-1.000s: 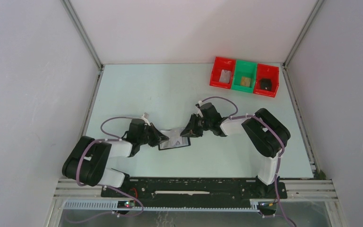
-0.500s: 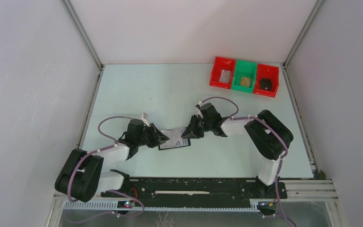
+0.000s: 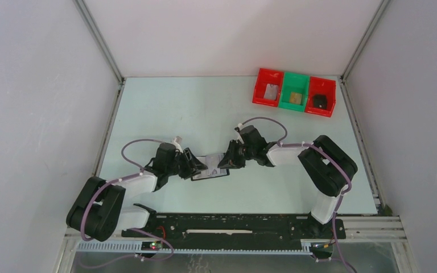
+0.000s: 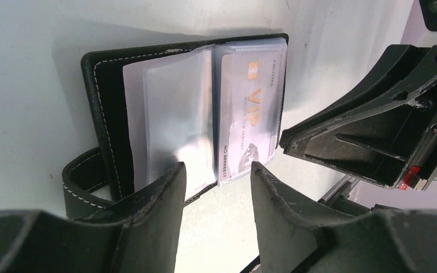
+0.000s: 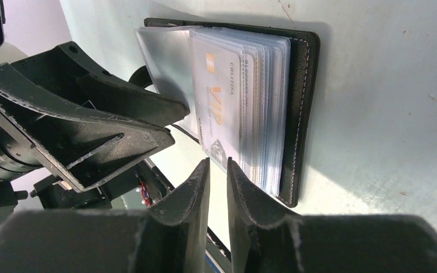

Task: Take the credit cards out of the card holder
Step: Remove the credit card from the card holder.

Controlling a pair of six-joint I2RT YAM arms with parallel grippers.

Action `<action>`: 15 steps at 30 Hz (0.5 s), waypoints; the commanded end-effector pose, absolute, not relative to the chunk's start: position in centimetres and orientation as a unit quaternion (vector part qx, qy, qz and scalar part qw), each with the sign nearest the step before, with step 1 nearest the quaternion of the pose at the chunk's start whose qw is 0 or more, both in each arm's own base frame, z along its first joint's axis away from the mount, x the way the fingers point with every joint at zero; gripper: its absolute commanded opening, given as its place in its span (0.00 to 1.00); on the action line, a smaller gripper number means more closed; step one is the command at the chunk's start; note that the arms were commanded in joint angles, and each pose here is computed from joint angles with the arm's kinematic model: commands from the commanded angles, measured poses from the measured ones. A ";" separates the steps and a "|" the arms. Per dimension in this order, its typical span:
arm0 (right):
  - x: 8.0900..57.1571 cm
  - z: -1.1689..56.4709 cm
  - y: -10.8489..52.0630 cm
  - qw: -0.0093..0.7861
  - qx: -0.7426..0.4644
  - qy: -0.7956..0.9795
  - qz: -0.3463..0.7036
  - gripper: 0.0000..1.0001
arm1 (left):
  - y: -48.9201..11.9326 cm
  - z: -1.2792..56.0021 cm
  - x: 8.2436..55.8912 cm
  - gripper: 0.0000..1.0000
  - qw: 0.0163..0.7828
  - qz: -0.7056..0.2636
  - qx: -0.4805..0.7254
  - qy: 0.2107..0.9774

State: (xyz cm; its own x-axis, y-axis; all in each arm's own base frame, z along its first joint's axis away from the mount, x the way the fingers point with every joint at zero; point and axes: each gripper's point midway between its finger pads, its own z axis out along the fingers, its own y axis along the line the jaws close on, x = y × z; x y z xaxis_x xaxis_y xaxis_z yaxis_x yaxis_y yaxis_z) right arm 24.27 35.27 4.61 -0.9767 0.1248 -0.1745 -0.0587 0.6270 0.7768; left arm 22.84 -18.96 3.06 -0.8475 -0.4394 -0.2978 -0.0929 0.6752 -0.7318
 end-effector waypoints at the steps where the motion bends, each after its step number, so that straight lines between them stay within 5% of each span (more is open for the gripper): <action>1: 24.2 4.8 35.5 0.114 0.015 0.893 0.435 0.25 | -19.3 3.5 23.8 0.52 0.243 -0.371 -0.137 0.886; 15: 23.8 1.8 35.5 0.083 0.024 0.901 0.425 0.25 | -19.6 2.6 23.9 0.50 0.233 -0.371 -0.128 0.890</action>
State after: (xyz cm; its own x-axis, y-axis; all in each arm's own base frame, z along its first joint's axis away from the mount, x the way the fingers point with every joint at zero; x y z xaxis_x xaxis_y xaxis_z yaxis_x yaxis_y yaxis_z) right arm 24.18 35.66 3.50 -0.9822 0.1151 -0.1481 -0.0468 0.6144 0.7876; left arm 23.41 -19.60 2.96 -0.8538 -0.4296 -0.2939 -0.0769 0.6625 -0.7451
